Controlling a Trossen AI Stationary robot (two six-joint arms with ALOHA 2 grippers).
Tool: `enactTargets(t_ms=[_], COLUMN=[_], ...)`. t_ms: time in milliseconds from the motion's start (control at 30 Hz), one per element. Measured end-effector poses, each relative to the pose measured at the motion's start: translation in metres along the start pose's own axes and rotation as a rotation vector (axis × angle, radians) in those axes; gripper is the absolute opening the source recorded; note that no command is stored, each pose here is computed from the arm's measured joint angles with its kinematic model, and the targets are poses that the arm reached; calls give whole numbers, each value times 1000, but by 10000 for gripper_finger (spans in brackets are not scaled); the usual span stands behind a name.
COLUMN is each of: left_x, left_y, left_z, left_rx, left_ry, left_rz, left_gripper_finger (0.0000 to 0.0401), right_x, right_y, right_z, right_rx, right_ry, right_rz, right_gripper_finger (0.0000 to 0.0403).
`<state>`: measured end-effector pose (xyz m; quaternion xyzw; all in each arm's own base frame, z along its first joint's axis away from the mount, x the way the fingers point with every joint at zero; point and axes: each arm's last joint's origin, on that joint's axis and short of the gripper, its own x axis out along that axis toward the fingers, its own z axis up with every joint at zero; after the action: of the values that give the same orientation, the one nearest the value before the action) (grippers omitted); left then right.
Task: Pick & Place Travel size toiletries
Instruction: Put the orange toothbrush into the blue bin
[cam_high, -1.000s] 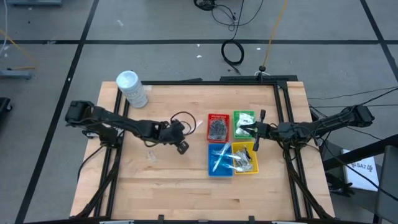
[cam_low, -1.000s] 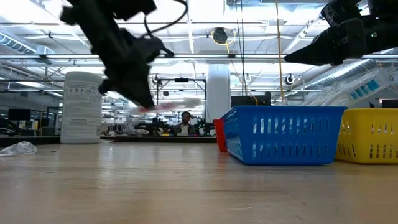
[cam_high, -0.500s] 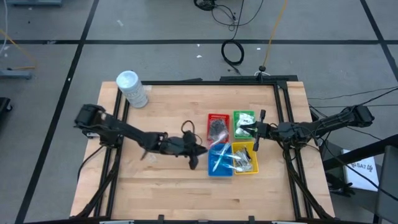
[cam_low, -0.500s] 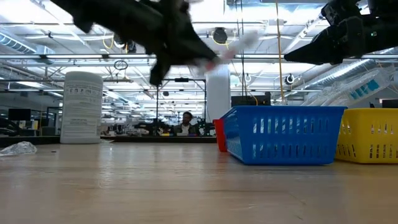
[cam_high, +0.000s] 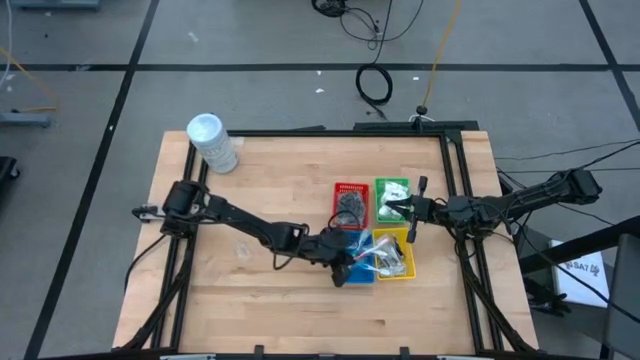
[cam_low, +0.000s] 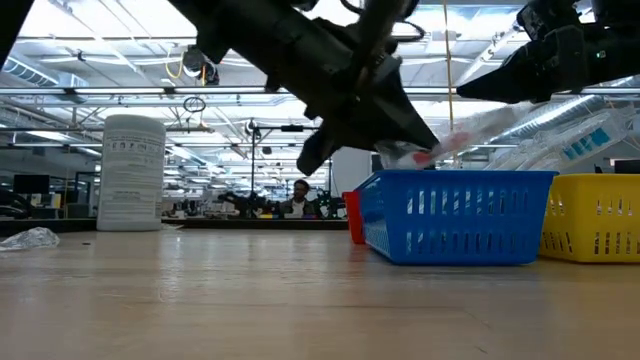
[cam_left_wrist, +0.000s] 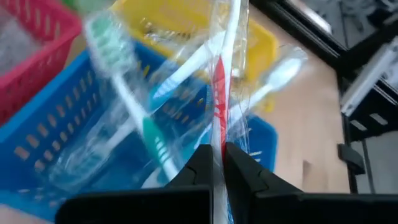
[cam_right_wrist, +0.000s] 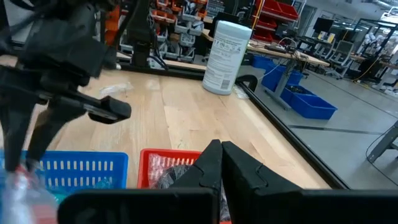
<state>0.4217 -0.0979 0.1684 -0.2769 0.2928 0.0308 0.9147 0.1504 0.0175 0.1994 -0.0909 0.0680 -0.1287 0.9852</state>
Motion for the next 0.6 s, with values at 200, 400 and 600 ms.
enactTargets(t_ms=[200,400,600], left_x=[3,2,2], left_y=[2,9,11], left_z=[-1,-8,-10], left_rx=[-140,-232,-268], left_ry=[-15,8,2], left_rz=[53,167,207], left_gripper_finger=[8,9,18], right_x=[0,0,0], right_y=[0,0,0], right_z=[0,-1,-1], right_rx=[-2,-3,-3], right_ry=[4,7,6], right_rz=[1,1,1], right_gripper_finger=[0,0,0])
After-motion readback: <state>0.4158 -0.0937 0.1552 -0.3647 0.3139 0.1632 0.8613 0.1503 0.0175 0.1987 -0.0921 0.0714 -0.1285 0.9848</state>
